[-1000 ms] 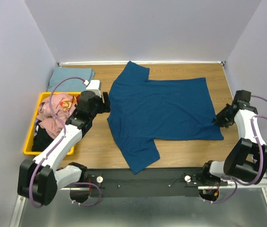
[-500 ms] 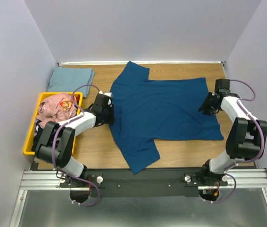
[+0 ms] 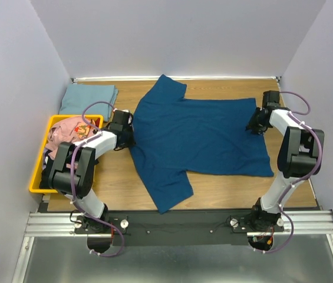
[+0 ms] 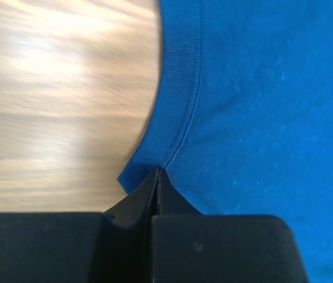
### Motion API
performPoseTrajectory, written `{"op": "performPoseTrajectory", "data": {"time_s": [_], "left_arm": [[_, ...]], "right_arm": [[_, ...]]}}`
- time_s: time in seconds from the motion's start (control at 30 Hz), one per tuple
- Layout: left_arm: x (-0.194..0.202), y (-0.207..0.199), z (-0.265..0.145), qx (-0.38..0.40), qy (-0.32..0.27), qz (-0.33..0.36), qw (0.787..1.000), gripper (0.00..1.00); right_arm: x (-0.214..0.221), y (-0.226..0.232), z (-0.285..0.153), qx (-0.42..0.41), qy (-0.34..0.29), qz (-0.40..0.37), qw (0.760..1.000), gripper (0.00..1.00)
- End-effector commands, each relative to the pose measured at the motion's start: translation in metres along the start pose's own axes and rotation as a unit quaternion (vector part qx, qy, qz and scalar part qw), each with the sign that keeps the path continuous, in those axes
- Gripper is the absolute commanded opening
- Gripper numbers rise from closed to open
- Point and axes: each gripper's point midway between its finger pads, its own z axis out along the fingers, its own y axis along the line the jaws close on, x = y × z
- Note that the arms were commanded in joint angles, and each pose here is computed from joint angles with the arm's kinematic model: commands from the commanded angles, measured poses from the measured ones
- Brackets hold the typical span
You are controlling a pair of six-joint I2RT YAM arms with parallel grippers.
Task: Fold and stack the t-shirts
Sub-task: Flatten the tshirt out
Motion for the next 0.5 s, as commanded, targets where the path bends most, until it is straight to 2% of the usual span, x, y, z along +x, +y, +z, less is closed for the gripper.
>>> {"op": "performPoseTrajectory", "data": {"time_s": [0.0,0.47], "left_arm": [[0.013,0.048,0.012,-0.080,0.037,-0.011,0.996,0.04],[-0.021,0.073,0.026,-0.107,0.016,-0.019,0.994,0.04]], "right_arm": [[-0.026,0.002,0.017,0.013,-0.029,-0.003,0.999,0.39],[-0.058,0.006,0.085,0.034,-0.027,-0.028,0.999,0.39]]}}
